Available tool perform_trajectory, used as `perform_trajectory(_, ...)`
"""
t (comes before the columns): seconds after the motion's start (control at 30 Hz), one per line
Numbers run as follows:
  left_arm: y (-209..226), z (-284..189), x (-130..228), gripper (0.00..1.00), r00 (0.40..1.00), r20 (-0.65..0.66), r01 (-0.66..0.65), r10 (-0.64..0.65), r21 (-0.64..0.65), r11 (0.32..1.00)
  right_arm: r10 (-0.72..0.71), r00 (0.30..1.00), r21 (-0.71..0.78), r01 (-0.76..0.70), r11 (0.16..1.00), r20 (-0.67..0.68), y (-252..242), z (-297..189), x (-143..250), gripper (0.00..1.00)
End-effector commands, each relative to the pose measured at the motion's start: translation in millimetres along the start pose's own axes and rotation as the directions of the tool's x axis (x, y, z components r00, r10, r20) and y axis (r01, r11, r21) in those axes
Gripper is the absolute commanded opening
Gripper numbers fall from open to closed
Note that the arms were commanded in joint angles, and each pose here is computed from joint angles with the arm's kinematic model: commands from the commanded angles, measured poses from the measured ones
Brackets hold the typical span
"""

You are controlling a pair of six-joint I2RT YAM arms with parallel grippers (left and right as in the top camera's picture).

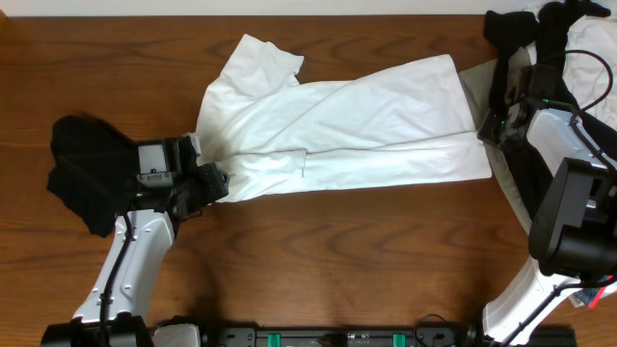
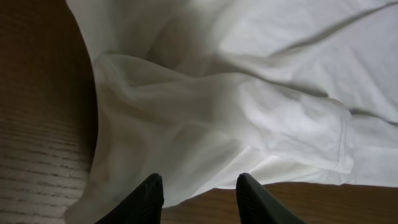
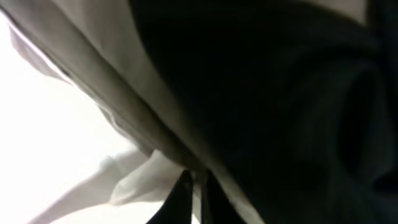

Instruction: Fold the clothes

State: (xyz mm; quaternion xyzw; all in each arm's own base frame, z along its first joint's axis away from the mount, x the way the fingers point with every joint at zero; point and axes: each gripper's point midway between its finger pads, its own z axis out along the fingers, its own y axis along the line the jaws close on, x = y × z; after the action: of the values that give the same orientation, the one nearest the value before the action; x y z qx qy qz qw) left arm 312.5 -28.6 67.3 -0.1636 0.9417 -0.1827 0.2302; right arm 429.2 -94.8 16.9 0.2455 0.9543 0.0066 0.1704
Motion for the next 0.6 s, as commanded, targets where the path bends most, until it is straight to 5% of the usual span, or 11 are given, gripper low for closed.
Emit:
perform_trajectory(0.0, -1, -2, -5, 0.41, 1.000, 0.010, -0.024, 0.024, -0.009, 1.000, 0.018, 0.999, 0.013, -0.018, 1.000, 0.046, 0, -12, -11, 0.07)
perform_trajectory(0.47, -1, 4, -12, 0.48, 0.999, 0.030, -0.030, 0.030, -0.002, 1.000, 0.002, 1.000, 0.022, -0.002, 1.000, 0.006, -2, -11, -2, 0.03)
perform_trajectory(0.57, 2, 15, -4, 0.38, 1.000, -0.014, -0.021, 0.021, -0.008, 1.000, 0.002, 1.000, 0.023, -0.002, 1.000, 0.002, -3, -11, -1, 0.03)
